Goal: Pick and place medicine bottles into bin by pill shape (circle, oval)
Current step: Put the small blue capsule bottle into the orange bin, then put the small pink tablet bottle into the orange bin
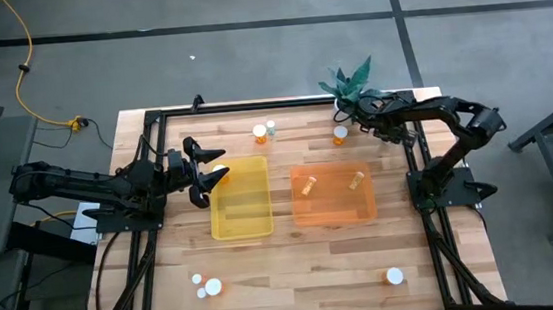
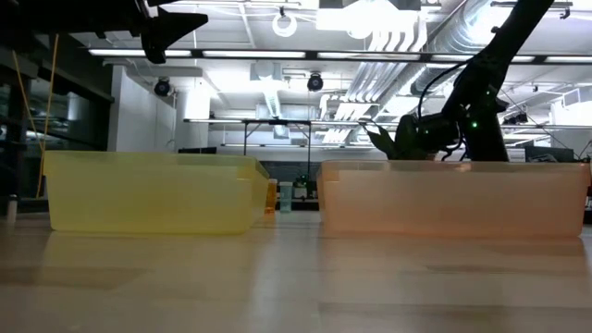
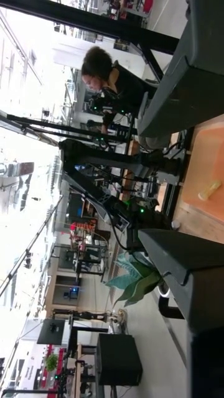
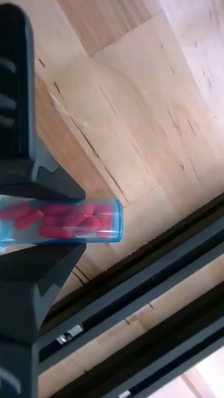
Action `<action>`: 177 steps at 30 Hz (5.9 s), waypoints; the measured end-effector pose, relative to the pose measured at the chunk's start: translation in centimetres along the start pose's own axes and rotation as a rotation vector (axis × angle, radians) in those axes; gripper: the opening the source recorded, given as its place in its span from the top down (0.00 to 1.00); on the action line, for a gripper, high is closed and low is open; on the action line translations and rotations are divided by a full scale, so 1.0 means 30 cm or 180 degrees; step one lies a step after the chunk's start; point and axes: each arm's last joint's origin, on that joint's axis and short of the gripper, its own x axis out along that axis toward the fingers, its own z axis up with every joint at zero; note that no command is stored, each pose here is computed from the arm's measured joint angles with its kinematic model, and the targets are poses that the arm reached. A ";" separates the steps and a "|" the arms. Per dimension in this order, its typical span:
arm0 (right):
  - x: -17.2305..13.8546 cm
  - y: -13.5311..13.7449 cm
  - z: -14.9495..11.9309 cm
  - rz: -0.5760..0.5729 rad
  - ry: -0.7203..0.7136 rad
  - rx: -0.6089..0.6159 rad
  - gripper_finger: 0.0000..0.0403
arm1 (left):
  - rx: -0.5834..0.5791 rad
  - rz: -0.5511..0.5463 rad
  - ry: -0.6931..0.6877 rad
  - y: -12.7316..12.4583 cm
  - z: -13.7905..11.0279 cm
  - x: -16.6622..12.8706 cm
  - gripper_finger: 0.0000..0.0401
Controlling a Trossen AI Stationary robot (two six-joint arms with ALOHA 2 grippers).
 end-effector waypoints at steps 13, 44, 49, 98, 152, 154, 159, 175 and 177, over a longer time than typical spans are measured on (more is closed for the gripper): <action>-0.137 -0.085 0.043 0.0371 -0.0316 -0.0108 0.77 | 0.0000 0.0000 0.0001 0.000 0.000 0.000 0.40; -0.478 -0.228 0.136 0.2894 -0.1393 -0.0137 0.77 | 0.0001 0.0000 0.0003 0.000 -0.001 0.000 0.40; -0.557 -0.220 0.128 0.3662 -0.1614 -0.0423 0.77 | 0.0020 0.0008 0.0071 0.001 -0.008 0.000 0.40; -0.621 0.398 -0.808 0.5866 -0.1591 -0.3663 0.77 | 0.0030 0.0108 0.0082 0.004 -0.010 0.000 0.40; -0.679 0.124 -0.637 0.5861 -0.2676 -0.3702 0.39 | 0.0037 -0.0173 0.0227 0.000 -0.009 -0.019 0.40; -0.687 0.070 -0.596 0.6079 -0.2787 -0.3430 0.39 | 0.0024 -0.0280 0.0235 -0.002 -0.005 -0.025 0.40; -0.708 -0.018 -0.541 0.6406 -0.2926 -0.3090 0.39 | 0.0052 -0.0319 0.0271 -0.002 -0.005 -0.031 0.40; -0.785 -0.029 -0.519 0.6435 -0.3174 -0.3124 0.39 | 0.0079 -0.0145 0.0332 0.004 -0.013 -0.031 0.40; -0.784 -0.029 -0.520 0.6420 -0.3169 -0.3146 0.39 | 0.0079 -0.0144 0.0332 0.004 -0.013 -0.031 0.40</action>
